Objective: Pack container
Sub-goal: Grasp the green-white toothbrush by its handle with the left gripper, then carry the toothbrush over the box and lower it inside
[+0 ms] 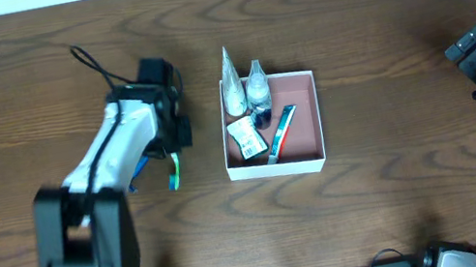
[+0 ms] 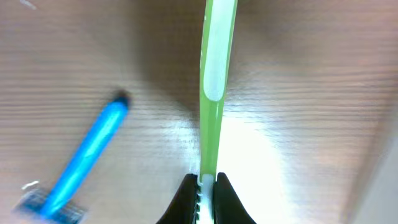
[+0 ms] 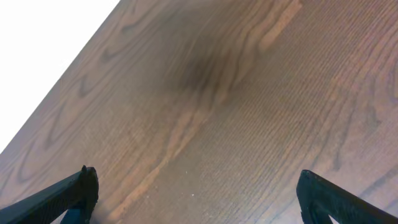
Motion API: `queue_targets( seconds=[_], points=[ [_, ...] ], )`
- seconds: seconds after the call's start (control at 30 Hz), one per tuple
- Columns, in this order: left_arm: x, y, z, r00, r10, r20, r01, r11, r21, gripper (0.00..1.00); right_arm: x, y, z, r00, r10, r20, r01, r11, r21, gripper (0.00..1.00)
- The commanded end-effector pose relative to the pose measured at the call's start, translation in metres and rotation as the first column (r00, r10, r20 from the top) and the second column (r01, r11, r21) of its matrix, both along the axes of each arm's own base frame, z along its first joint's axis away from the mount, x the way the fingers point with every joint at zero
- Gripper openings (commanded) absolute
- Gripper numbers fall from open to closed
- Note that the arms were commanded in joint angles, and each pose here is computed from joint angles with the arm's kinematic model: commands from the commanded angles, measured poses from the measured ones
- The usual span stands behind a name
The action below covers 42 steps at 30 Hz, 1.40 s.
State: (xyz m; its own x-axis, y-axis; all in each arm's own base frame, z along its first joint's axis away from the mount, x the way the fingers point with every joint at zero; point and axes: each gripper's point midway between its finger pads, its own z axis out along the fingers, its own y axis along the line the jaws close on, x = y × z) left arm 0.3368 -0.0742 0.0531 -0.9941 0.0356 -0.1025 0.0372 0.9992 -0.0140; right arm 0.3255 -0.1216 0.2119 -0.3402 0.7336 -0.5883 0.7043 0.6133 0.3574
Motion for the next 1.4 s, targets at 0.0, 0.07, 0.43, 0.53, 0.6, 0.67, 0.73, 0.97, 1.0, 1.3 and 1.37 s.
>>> queue_targets(
  seconds=[0.0, 0.07, 0.43, 0.53, 0.6, 0.67, 0.73, 0.97, 1.0, 1.3, 1.37],
  points=[
    [0.016, -0.015, 0.096, 0.974, 0.029, 0.225, -0.002, 0.993, -0.118, 0.06, 0.000, -0.003, 0.003, 1.000, -0.013, 0.006, 0.013, 1.000, 0.000, 0.99],
    [0.008, -0.030, 0.139, 0.952, 0.034, 0.304, 0.034, 0.976, -0.216, 0.06, 0.000, -0.003, 0.003, 1.000, -0.013, 0.006, 0.013, 1.000, 0.000, 0.99],
    [-0.041, -0.123, 0.256, 0.779, 0.060, 0.624, 0.215, 0.910, -0.356, 0.06, 0.000, -0.003, 0.003, 1.000, -0.013, 0.006, 0.013, 1.000, 0.000, 0.99],
    [-0.040, -0.159, 0.250, 0.753, 0.041, 0.656, 0.230, 0.919, -0.321, 0.06, 0.000, -0.003, 0.003, 1.000, -0.013, 0.006, 0.013, 1.000, -0.001, 0.99],
    [-0.038, -0.188, 0.238, 0.742, 0.001, 0.670, 0.264, 0.919, -0.293, 0.06, 0.000, -0.003, 0.003, 1.000, -0.013, 0.006, 0.013, 1.000, -0.001, 0.99],
    [-0.034, -0.214, 0.221, 0.735, -0.036, 0.677, 0.283, 0.924, -0.257, 0.06, 0.000, -0.002, 0.003, 1.000, -0.012, 0.006, 0.012, 1.000, 0.000, 0.99],
    [-0.029, -0.235, 0.198, 0.736, -0.068, 0.673, 0.289, 0.932, -0.221, 0.06, 0.000, -0.003, 0.003, 1.000, -0.013, 0.006, 0.013, 1.000, 0.000, 0.99],
    [-0.009, -0.258, 0.118, 0.796, -0.114, 0.594, 0.241, 0.961, -0.138, 0.06, 0.000, -0.003, 0.003, 1.000, -0.013, 0.006, 0.013, 1.000, -0.001, 0.99],
    [-0.007, -0.257, 0.110, 0.804, -0.113, 0.584, 0.228, 0.965, -0.127, 0.06, 0.000, -0.003, 0.003, 1.000, -0.013, 0.006, 0.013, 1.000, 0.000, 0.99],
    [0.008, -0.246, 0.064, 0.843, -0.124, 0.524, 0.184, 0.981, -0.066, 0.06, 0.000, -0.003, 0.003, 1.000, -0.013, 0.006, 0.013, 1.000, 0.000, 0.99],
    [0.009, -0.241, 0.058, 0.855, -0.104, 0.507, 0.158, 0.985, -0.064, 0.06, 0.000, -0.003, 0.003, 1.000, -0.013, 0.006, 0.013, 1.000, -0.001, 0.99]
  ],
)
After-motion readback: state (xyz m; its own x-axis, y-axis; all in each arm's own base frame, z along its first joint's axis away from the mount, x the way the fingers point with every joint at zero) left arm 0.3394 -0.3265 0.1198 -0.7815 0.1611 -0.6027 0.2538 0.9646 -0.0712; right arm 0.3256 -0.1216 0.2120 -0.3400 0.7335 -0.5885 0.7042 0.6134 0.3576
